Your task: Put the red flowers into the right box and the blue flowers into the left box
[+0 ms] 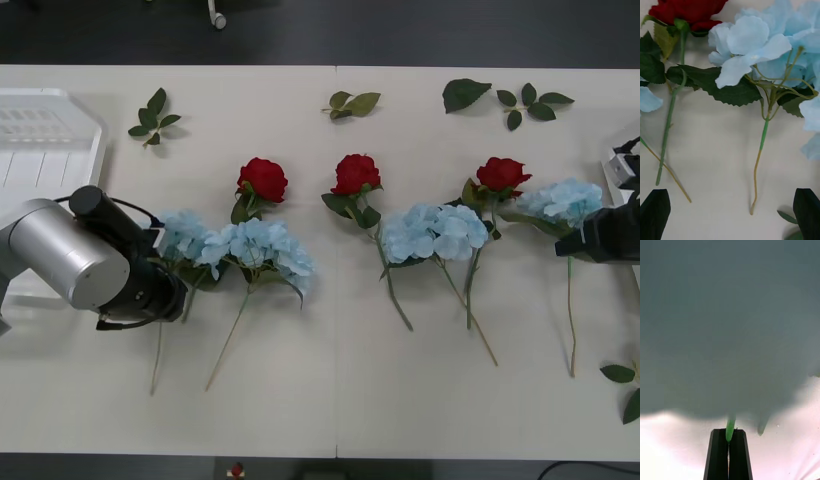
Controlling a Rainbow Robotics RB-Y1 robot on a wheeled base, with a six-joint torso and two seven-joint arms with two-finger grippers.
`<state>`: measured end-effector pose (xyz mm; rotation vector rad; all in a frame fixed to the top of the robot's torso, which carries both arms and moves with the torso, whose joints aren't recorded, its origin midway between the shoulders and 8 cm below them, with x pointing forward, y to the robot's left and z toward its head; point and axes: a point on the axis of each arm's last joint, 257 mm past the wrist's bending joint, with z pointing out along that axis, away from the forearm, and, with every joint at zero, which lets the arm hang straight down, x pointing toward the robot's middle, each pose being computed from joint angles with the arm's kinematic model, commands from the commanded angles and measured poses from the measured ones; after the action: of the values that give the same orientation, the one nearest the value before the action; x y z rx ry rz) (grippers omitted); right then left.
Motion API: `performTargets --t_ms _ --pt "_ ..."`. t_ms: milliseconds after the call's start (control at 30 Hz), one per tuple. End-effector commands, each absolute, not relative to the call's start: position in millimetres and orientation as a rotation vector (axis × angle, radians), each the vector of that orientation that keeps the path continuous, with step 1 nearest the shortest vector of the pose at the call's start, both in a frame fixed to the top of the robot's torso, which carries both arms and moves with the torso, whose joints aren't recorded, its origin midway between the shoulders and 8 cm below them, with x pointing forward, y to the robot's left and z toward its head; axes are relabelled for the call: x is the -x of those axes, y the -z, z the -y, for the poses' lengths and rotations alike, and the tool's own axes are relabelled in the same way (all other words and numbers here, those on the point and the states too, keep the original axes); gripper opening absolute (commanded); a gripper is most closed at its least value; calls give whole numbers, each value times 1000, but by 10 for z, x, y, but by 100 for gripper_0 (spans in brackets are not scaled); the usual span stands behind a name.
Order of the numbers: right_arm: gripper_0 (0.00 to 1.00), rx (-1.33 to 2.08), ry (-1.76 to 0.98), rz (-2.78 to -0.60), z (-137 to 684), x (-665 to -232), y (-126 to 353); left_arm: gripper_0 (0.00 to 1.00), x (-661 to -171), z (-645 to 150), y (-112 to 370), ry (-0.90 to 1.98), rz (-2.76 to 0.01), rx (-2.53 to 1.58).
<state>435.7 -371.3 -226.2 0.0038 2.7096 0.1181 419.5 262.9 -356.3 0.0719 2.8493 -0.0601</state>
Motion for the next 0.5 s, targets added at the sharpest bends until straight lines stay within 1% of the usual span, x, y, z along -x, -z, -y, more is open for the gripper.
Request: performTargets --t_ms 33,133,167,367,500 --pt "96 19 10 -2712 3891 -4331 2426 0 -4460 -2876 2980 -33 -2741 -147" --pt "96 60 97 -2700 4009 -4323 2561 0 -4508 -2958 2729 -59 -2719 -163" --pt "96 79 122 -2689 4027 -4332 2634 0 -4556 -3035 2562 -70 -2701 -161" --pt "96 92 165 -2671 4075 -4369 2808 0 -4742 -3288 1981 -72 -2625 -164" --pt "96 85 168 -2658 4090 -4430 2863 0 -4869 -3513 1686 -90 -2572 -163"
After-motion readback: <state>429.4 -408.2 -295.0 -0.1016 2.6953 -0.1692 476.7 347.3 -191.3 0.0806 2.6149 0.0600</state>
